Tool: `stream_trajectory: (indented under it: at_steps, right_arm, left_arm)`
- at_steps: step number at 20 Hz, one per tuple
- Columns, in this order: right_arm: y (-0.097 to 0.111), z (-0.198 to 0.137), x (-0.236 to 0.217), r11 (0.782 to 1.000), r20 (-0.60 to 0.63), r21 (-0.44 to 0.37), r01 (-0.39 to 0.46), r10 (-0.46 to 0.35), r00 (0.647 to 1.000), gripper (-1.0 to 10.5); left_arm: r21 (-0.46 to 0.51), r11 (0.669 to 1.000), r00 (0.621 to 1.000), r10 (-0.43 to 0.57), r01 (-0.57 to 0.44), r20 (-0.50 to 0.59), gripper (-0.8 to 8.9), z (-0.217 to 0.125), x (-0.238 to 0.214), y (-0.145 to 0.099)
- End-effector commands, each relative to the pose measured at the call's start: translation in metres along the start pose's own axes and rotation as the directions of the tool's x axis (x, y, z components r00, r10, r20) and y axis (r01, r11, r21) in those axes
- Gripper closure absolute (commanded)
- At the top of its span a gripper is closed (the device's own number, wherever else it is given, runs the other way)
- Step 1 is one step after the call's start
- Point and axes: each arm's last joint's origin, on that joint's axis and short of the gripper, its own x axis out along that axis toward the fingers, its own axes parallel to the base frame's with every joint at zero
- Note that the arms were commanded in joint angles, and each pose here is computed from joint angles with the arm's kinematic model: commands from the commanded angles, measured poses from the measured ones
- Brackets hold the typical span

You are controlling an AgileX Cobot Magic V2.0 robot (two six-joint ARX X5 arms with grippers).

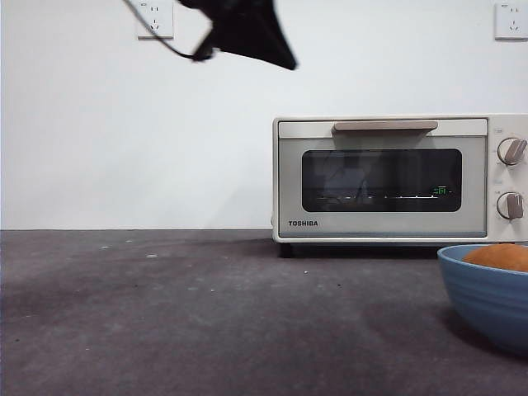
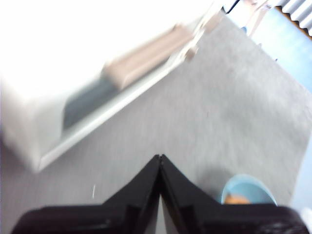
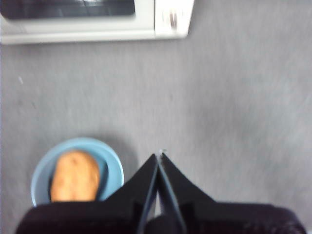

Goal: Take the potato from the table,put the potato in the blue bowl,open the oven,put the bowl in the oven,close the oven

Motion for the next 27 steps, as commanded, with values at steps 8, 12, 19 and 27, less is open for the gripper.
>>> stream_trajectory:
  at_steps: [8, 12, 19, 27]
  right_arm:
    - [0.012, -0.052, 0.041, 0.923, -0.088, 0.14, -0.357, 0.371, 0.924, 9.6]
    - [0.02, -0.044, 0.038, 0.82, -0.051, 0.198, -0.537, 0.556, 0.83, 9.6]
    - [0.02, -0.046, 0.042, 0.855, -0.097, 0.129, -0.502, 0.515, 0.852, 9.6]
    - [0.02, -0.046, 0.042, 0.856, -0.096, 0.109, -0.505, 0.515, 0.852, 9.6]
  left_arm:
    - [0.154, 0.988, 0.993, 0.015, -0.032, 0.114, 8.19, 0.037, 0.063, 0.003]
    - [0.323, 0.942, 0.985, 0.033, -0.087, 0.17, 8.19, 0.038, 0.08, -0.003]
    - [0.496, 0.858, 0.979, 0.041, -0.136, 0.197, 8.19, 0.034, 0.101, -0.016]
    - [0.484, 0.856, 0.981, 0.126, -0.182, 0.146, 8.19, 0.016, 0.135, -0.003]
